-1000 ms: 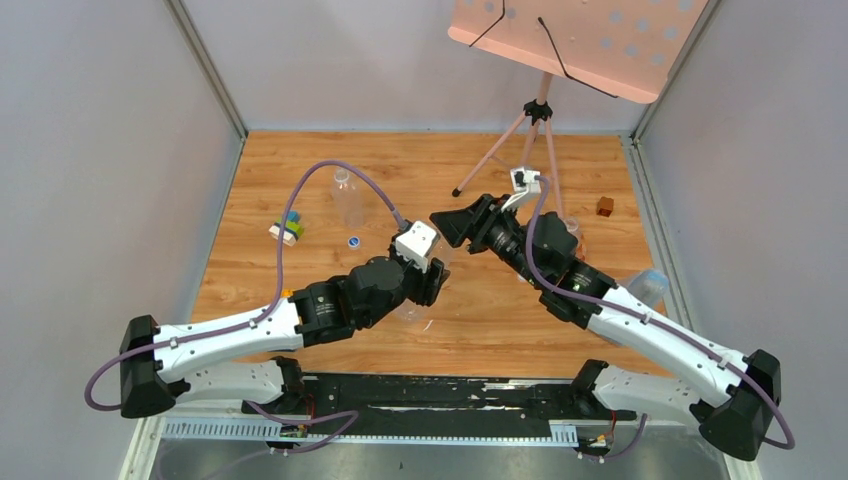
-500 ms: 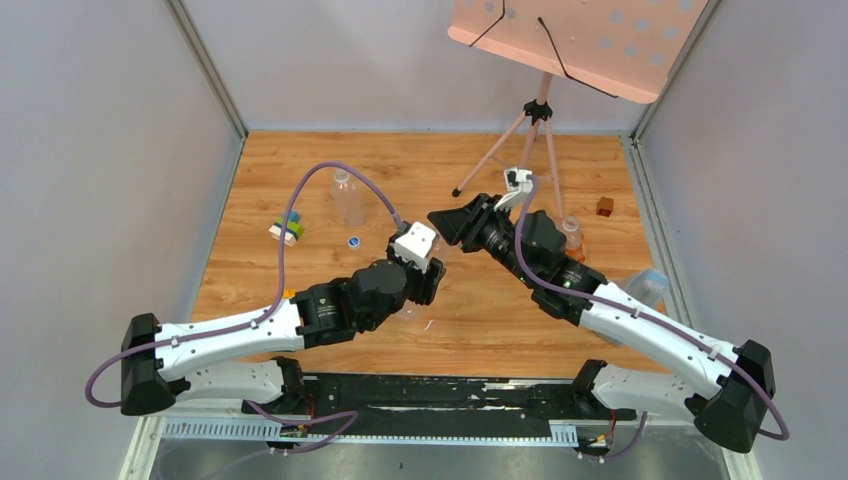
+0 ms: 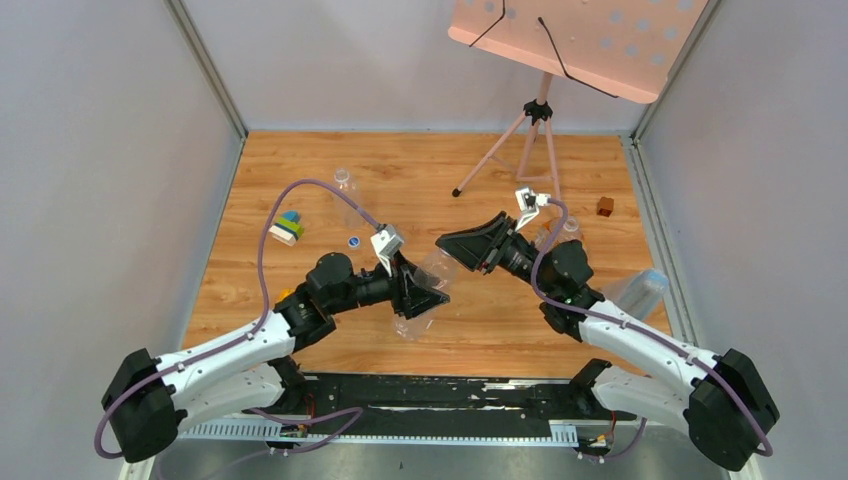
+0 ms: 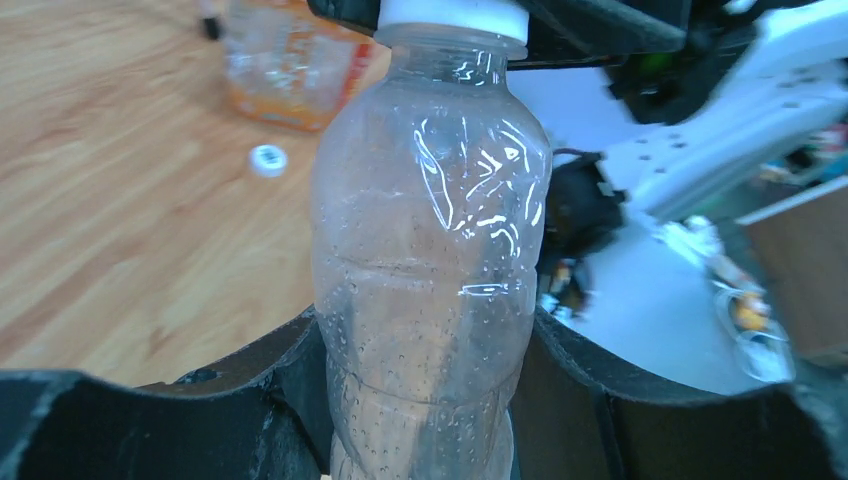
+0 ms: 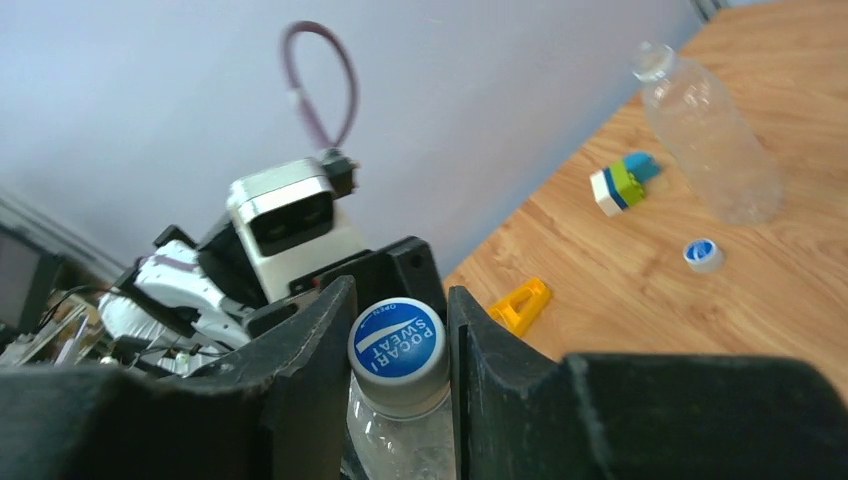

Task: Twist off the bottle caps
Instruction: Unscrew the bottle cap from the plastic bottle.

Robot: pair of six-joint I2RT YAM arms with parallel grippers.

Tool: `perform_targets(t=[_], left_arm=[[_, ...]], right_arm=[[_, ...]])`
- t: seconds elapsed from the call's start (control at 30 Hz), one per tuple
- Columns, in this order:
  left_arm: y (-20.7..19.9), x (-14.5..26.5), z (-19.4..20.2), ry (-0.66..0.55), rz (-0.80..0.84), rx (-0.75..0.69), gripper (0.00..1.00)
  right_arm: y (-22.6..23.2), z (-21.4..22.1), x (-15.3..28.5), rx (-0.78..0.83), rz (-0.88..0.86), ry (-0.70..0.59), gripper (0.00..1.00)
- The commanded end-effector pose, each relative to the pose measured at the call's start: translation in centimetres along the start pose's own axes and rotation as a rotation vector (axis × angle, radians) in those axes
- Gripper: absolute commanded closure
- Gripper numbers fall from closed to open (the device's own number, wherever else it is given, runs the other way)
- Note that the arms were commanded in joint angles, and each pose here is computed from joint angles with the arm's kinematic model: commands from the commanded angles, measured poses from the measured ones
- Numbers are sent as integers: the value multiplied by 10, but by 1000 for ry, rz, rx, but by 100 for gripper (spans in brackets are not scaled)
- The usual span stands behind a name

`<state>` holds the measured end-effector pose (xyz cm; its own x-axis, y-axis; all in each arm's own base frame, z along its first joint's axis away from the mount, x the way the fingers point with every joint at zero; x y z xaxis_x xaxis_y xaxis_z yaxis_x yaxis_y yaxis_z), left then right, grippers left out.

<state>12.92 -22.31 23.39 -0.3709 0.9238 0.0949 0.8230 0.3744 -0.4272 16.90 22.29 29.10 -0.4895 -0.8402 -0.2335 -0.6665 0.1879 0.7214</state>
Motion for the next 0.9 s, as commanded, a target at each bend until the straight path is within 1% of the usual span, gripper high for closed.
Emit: perform_targets(t=[0.0, 0.03, 0.1, 0.2, 0.23, 0.27, 0.3, 0.33, 0.37, 0.4, 0.43, 0.53, 0.57, 0.6, 0.63, 0.67, 0.7, 0.73, 0.77, 0.8, 0.83, 0.87], left_arm=[[2, 1, -45, -312, 130, 183, 100], [6, -1, -41, -307, 140, 224, 100], [3, 0, -48, -363, 221, 223, 100], [2, 0, -51, -377, 301, 248, 100], [-2, 3, -56, -409, 340, 232, 100], [-1, 2, -54, -398, 361, 253, 100], [-4, 4, -58, -428, 403, 231, 100], [-3, 3, -56, -405, 430, 249, 100], [-8, 6, -61, -437, 487, 215, 100], [-7, 4, -57, -410, 519, 242, 100], [-10, 6, -59, -426, 550, 235, 100], [-10, 4, -59, -391, 582, 218, 100], [-10, 3, -58, -383, 576, 220, 100], [-10, 4, -59, -386, 571, 204, 100], [-7, 1, -56, -359, 535, 224, 100], [-8, 3, -60, -373, 515, 171, 100], [0, -2, -51, -303, 433, 218, 100], [-2, 0, -58, -318, 401, 118, 100], [8, -5, -42, -200, 282, 183, 100], [5, -2, -54, -207, 240, 54, 100], [16, -2, -34, -73, 99, 28, 100], [14, 5, -34, 14, 33, 21, 100]], right_arm=[[67, -20, 26, 113, -507, -50, 100], [71, -19, 28, 140, -560, -30, 100], [77, -16, 33, 186, -653, 33, 100], [81, -12, 37, 231, -740, 102, 100], [82, -11, 39, 241, -758, 117, 100], [83, -11, 40, 255, -780, 135, 100], [83, -11, 41, 259, -789, 152, 100], [84, -10, 43, 274, -805, 167, 100], [85, -10, 44, 291, -821, 195, 100], [86, -11, 44, 297, -824, 221, 100], [86, -12, 45, 303, -827, 230, 100], [87, -15, 45, 320, -816, 269, 100], [89, -18, 43, 321, -787, 256, 93], [85, -19, 39, 285, -706, 254, 73], [84, -23, 36, 288, -630, 213, 49], [81, -26, 35, 290, -547, 178, 36], [79, -31, 33, 287, -453, 128, 29], [76, -37, 32, 289, -359, 88, 25], [75, -41, 33, 305, -288, 66, 23], [74, -46, 33, 297, -216, 45, 22], [72, -50, 33, 289, -135, 44, 22], [72, -52, 33, 301, -100, 49, 22]])
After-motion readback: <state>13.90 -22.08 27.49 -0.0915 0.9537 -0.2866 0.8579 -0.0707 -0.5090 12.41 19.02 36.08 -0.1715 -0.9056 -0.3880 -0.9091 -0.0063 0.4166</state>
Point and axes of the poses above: each gripper's point midway between its finger pads, its own x axis back along the fingers, its own y axis along the line the jaws close on, z = x × y, the point moved 9 cm from there along x, back along the fingers, and after that the axes turned 1 degree about -x, right-handed, at the moved point
